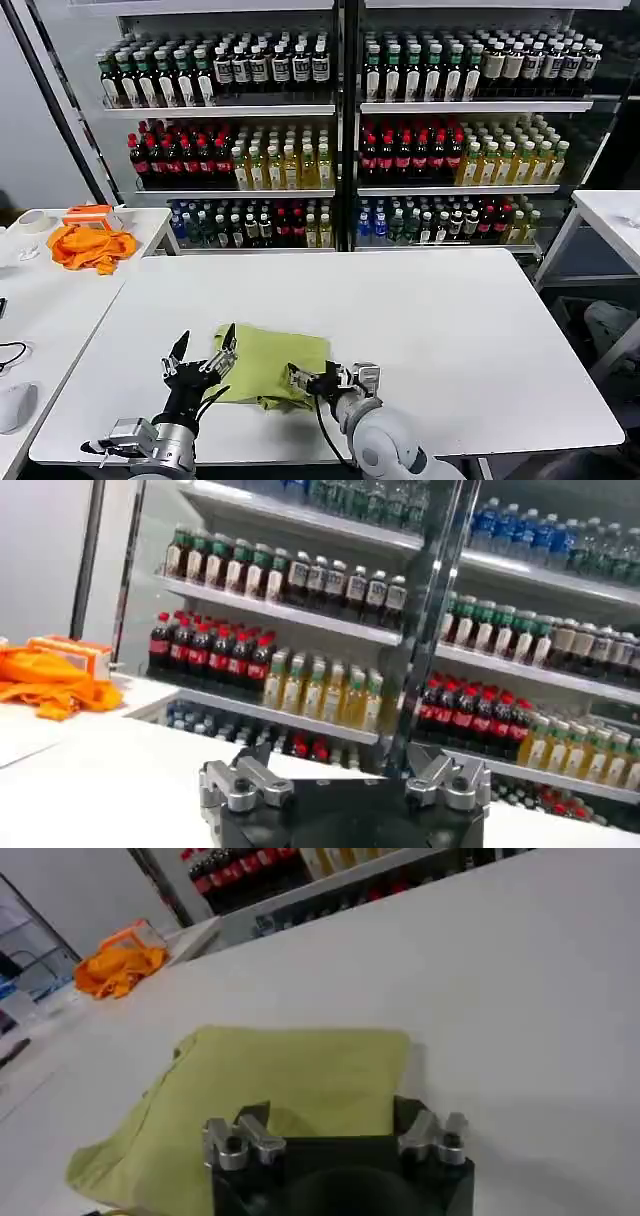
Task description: Fold and organize the clothes.
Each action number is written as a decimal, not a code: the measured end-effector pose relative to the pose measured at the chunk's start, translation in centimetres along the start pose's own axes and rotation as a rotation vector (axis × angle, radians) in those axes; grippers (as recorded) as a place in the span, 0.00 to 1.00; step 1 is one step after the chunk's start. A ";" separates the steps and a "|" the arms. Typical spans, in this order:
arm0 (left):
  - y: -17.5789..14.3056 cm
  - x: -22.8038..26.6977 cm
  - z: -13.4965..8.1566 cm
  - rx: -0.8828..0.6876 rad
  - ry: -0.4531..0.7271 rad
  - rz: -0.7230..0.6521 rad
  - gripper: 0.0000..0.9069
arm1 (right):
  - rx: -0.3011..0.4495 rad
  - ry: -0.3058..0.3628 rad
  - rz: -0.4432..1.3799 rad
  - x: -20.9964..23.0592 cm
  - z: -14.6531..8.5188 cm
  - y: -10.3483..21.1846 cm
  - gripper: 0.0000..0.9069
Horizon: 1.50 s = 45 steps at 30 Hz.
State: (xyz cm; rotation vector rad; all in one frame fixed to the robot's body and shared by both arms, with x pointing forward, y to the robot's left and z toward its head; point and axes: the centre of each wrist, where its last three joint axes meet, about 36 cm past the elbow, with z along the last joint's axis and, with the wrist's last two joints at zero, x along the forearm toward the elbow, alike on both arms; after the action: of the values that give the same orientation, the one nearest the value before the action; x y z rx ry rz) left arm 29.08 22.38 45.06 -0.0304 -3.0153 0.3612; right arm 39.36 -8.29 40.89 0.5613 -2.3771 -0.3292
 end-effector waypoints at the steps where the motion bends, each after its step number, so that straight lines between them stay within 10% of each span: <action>1: 0.0 0.0 0.0 0.000 0.001 -0.001 1.00 | 0.000 0.001 -0.001 0.0 0.1 0.1 0.00; 32: -0.3 0.2 0.6 0.008 0.018 0.004 1.00 | 0.055 -0.014 0.048 -0.6 -0.8 -1.5 0.00; 45: -0.5 -0.5 1.1 0.016 0.016 0.015 1.00 | 0.159 -0.044 0.170 2.3 -2.8 -8.7 0.00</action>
State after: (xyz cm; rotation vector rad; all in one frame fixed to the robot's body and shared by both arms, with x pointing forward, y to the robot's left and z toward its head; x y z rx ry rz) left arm 29.43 21.61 44.11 -0.0544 -2.9977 0.3845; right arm 42.31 -17.22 41.05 0.4240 -2.4885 -0.0780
